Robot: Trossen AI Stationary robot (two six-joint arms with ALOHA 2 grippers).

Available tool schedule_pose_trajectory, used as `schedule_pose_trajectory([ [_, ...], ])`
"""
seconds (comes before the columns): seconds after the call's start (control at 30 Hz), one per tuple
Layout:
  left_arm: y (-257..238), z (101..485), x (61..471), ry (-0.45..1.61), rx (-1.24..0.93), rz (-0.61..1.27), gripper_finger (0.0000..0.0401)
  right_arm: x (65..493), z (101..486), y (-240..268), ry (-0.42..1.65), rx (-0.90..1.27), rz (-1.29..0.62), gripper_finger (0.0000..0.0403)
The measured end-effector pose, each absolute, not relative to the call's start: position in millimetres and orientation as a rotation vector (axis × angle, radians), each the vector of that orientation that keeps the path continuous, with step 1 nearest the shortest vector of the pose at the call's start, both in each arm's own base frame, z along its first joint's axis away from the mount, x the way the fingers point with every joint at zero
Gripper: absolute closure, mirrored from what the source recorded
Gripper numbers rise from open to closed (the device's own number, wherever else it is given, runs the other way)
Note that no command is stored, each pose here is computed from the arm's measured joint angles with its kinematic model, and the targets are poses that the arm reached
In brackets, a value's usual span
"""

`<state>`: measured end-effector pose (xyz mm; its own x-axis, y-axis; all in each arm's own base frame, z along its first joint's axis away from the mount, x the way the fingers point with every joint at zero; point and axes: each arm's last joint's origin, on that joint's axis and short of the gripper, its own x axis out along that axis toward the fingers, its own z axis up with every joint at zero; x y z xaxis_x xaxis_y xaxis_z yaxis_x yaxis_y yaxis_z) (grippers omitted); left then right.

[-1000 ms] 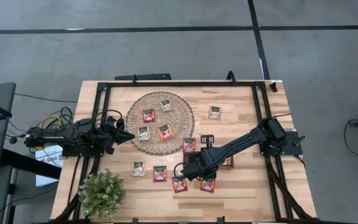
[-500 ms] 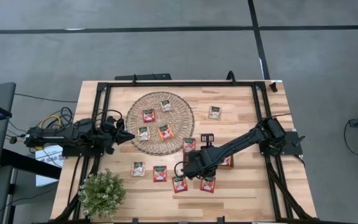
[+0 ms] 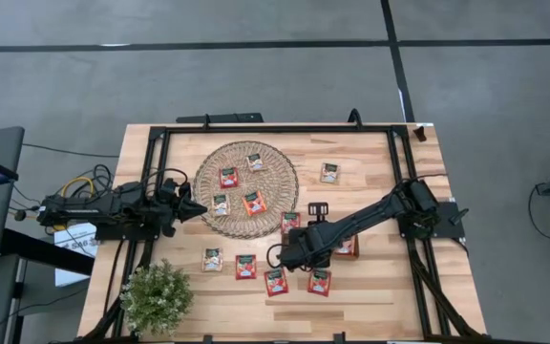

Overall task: Pick & Place Tea
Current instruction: Put the brown tea bag into the middle section of the wooden organizer

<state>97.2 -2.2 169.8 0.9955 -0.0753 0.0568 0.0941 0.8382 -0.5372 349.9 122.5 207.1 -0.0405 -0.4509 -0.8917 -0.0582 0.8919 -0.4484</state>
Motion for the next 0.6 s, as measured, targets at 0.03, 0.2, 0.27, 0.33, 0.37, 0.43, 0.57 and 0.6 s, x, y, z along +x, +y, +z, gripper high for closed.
schedule_pose_trajectory([
  [0.03, -2.2, 169.9, 97.2, -0.034, -0.570, -0.090, 0.0401, 350.2, 207.1, 121.6, 1.593, -0.405, -0.333, 0.0403],
  [0.2, -2.2, 169.8, 97.3, -0.034, -0.570, -0.090, 0.0401, 350.7, 207.0, 121.0, 1.591, -0.402, -0.333, 0.0403],
  [0.27, -2.2, 169.9, 97.2, -0.034, -0.570, -0.090, 0.0401, 350.3, 207.1, 122.0, 1.590, -0.405, -0.331, 0.0403],
  [0.33, -2.2, 169.9, 97.2, -0.034, -0.570, -0.090, 0.0401, 349.7, 207.2, 123.6, 1.591, -0.412, -0.322, 0.0403],
  [0.37, -2.2, 169.8, 97.3, -0.034, -0.570, -0.090, 0.0401, 349.5, 207.2, 124.2, 1.590, -0.414, -0.320, 0.0403],
  [0.43, -2.2, 169.9, 97.2, -0.034, -0.568, -0.090, 0.0401, 349.2, 207.2, 125.0, 1.590, -0.416, -0.318, 0.0403],
  [0.57, -2.2, 169.8, 97.3, -0.034, -0.568, -0.090, 0.0401, 348.8, 207.2, 126.1, 1.590, -0.418, -0.315, 0.0403],
  [0.6, -2.2, 169.8, 97.3, -0.034, -0.568, -0.090, 0.0401, 349.0, 207.2, 125.6, 1.590, -0.417, -0.316, 0.0402],
])
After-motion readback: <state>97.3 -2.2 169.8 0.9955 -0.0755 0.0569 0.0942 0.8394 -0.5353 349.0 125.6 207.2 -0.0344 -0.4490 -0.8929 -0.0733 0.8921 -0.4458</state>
